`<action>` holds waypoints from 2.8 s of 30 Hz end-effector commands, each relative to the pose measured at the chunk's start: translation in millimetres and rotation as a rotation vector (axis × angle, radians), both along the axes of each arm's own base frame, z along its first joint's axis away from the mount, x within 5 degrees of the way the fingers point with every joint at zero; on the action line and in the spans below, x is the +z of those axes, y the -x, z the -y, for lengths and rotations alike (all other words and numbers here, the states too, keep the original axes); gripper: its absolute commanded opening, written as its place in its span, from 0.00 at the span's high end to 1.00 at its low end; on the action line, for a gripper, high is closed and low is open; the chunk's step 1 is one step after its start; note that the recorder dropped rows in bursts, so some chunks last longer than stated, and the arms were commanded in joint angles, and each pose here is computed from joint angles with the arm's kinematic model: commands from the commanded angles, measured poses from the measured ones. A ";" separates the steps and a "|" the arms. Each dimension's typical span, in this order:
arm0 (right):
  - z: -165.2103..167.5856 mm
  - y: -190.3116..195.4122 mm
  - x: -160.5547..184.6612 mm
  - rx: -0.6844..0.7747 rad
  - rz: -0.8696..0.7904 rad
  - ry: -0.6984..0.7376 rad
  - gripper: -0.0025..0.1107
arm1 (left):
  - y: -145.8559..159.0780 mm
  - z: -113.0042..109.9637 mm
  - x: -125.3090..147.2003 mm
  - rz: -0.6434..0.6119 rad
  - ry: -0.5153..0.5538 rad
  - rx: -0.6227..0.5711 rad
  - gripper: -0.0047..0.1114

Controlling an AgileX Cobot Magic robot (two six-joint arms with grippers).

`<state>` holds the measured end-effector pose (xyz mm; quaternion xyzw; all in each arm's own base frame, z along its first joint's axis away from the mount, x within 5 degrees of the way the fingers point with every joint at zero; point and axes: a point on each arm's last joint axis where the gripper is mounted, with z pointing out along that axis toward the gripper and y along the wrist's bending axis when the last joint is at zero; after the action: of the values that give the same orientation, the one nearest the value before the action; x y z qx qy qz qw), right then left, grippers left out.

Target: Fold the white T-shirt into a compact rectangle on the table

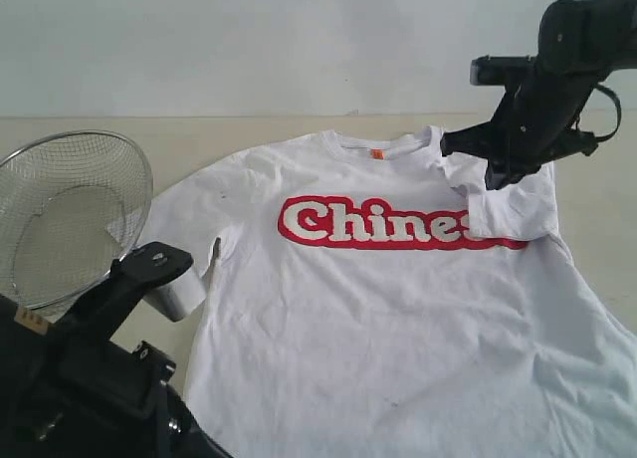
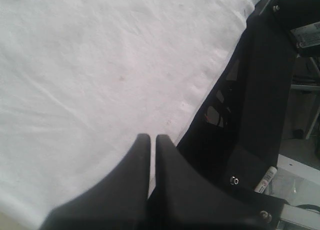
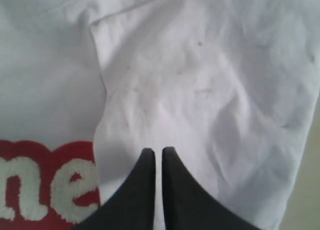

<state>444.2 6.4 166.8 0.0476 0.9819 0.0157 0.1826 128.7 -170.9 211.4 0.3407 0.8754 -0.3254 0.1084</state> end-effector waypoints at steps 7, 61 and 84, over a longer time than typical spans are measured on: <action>-8.6 -6.7 -29.6 -0.020 -0.035 -0.124 0.98 | 1.7 -0.4 0.6 -0.002 0.009 -0.001 0.92; -118.2 136.7 54.9 0.595 0.345 -0.278 0.98 | -13.6 -66.5 88.4 0.442 0.036 0.439 0.92; -138.1 132.5 69.6 0.602 0.426 -0.247 0.98 | -70.3 -60.6 6.6 0.111 0.030 0.849 0.53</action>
<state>315.7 147.5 239.7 -0.2274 0.8801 0.2041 0.3633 190.2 -106.4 231.4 0.0137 0.9232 -0.2338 0.3047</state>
